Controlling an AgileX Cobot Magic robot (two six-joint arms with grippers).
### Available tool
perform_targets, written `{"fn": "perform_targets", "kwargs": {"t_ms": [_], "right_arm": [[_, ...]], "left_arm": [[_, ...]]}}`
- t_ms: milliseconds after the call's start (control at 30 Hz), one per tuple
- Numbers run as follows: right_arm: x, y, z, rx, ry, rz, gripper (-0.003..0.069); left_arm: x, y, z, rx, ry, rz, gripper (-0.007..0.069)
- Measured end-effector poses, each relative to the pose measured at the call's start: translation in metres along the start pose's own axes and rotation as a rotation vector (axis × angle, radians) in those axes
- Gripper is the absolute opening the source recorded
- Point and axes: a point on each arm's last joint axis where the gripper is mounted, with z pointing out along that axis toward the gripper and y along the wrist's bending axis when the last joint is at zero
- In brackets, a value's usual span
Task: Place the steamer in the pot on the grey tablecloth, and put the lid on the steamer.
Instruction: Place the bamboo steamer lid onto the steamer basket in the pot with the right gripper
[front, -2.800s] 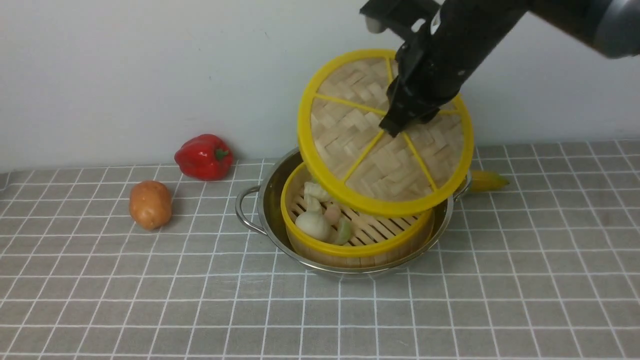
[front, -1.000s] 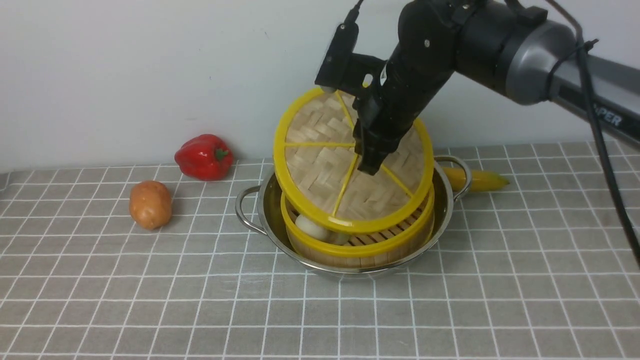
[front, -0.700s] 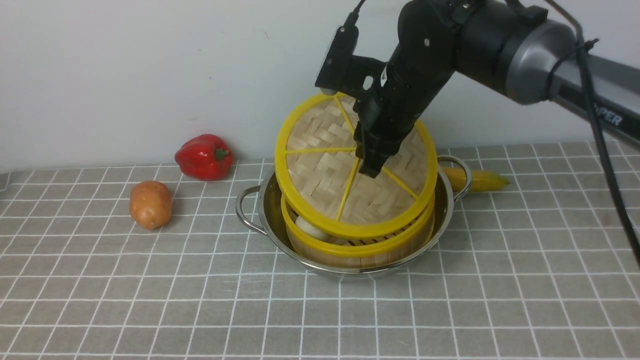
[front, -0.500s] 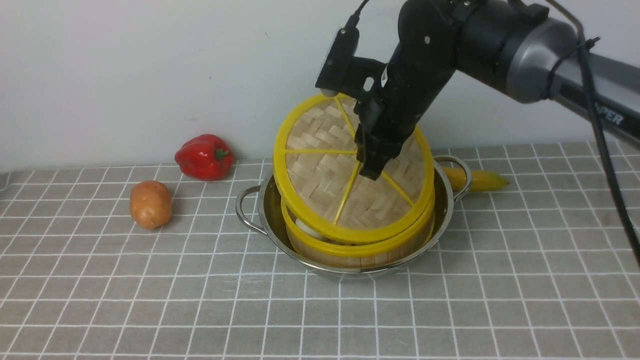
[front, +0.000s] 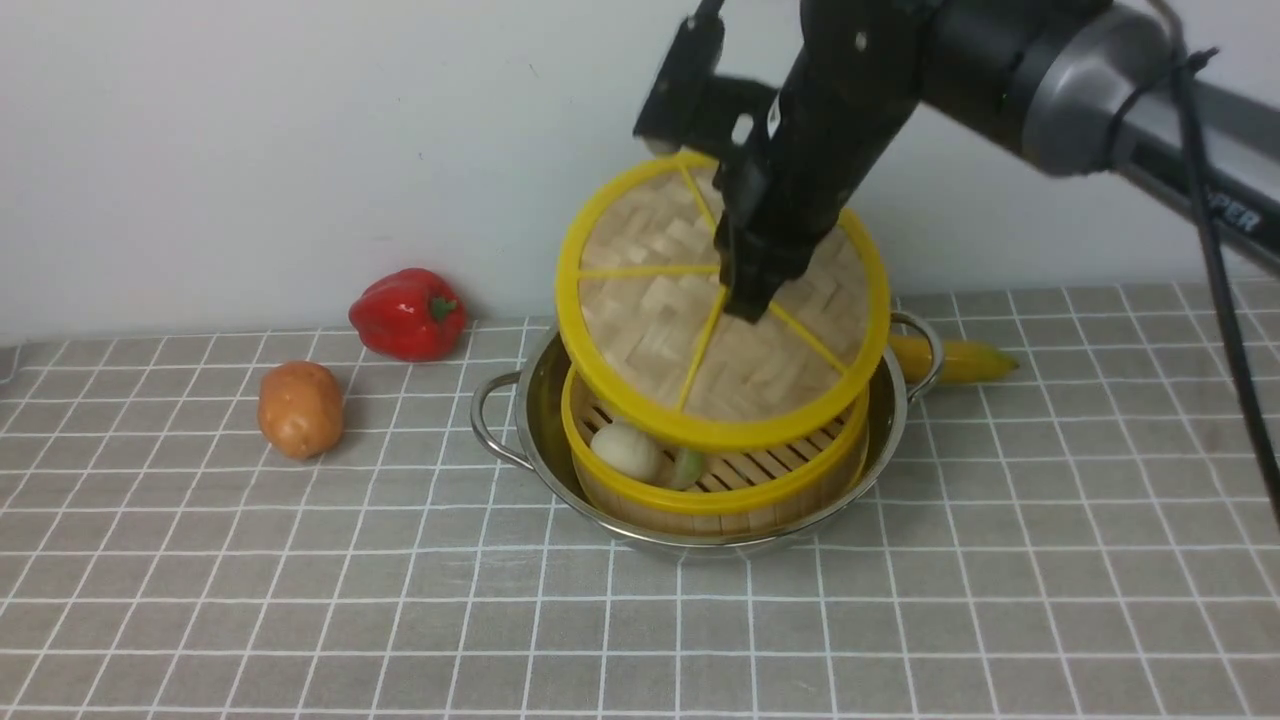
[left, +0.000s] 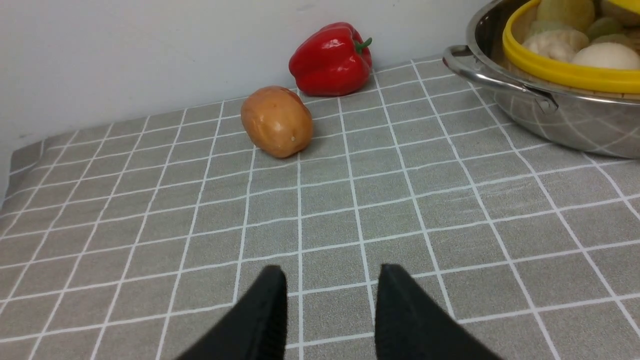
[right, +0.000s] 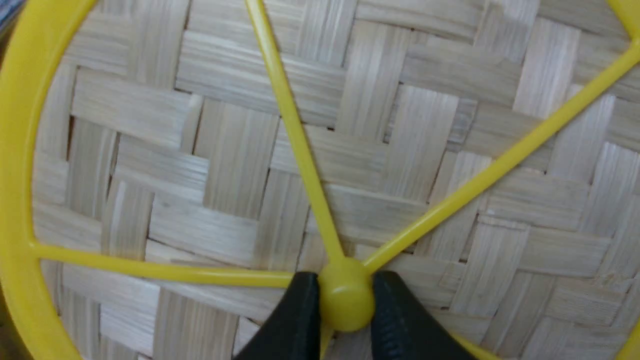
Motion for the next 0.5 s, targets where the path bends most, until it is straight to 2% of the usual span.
{"fn": "perform_targets", "kwargs": {"t_ms": [200,500], "right_arm": [[-0.011,-0.008,-0.021,0.042,-0.07,0.091,0.0147],[-0.013,0.0,-0.018,-0.05,-0.085,0.354,0.0147]], "left_arm": [[0.0,0.0,0.0,0.0,-0.001,0.0,0.0243],[0.0,0.0,0.0,0.0,-0.001,0.0,0.0243]]}}
